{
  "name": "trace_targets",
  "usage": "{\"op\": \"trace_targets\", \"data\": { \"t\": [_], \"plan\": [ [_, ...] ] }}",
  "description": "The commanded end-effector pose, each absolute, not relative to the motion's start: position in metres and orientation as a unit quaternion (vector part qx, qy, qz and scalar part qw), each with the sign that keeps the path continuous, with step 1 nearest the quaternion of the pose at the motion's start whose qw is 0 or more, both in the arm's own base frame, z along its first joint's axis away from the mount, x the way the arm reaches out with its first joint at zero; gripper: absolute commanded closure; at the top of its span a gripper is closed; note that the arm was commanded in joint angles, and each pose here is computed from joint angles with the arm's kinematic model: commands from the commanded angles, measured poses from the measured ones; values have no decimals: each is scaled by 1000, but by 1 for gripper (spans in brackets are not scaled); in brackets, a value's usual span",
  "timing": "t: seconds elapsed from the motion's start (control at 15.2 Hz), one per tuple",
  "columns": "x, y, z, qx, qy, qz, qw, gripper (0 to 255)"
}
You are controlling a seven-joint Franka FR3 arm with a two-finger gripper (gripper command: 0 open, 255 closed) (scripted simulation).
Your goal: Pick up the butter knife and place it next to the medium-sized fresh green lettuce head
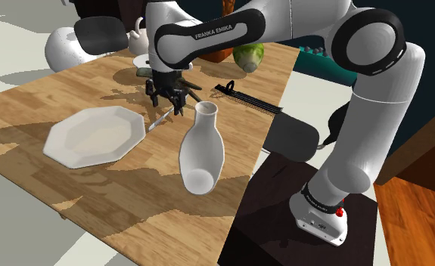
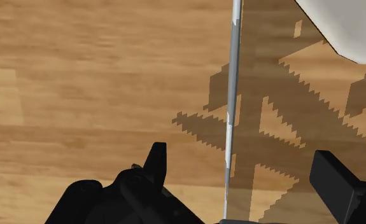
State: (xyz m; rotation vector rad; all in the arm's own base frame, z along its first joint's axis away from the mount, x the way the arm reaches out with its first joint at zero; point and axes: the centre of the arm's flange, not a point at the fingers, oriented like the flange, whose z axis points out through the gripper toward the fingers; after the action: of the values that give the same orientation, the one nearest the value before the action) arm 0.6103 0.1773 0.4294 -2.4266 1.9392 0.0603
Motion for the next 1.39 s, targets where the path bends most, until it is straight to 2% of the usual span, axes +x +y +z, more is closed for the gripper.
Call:
{"op": "trace_targets", "data": {
  "t": [0.0, 0.07, 0.13, 0.73, 1.32],
  "plan": [
    [610, 177, 429, -781, 624, 19, 17, 0],
    [610, 177, 429, -781, 624, 19, 17, 0],
    [610, 177, 429, -781, 624, 19, 17, 255],
    [610, 177, 429, -781, 624, 19, 17, 255],
    [610, 177, 477, -781, 624, 19, 17, 255]
  ]
}}
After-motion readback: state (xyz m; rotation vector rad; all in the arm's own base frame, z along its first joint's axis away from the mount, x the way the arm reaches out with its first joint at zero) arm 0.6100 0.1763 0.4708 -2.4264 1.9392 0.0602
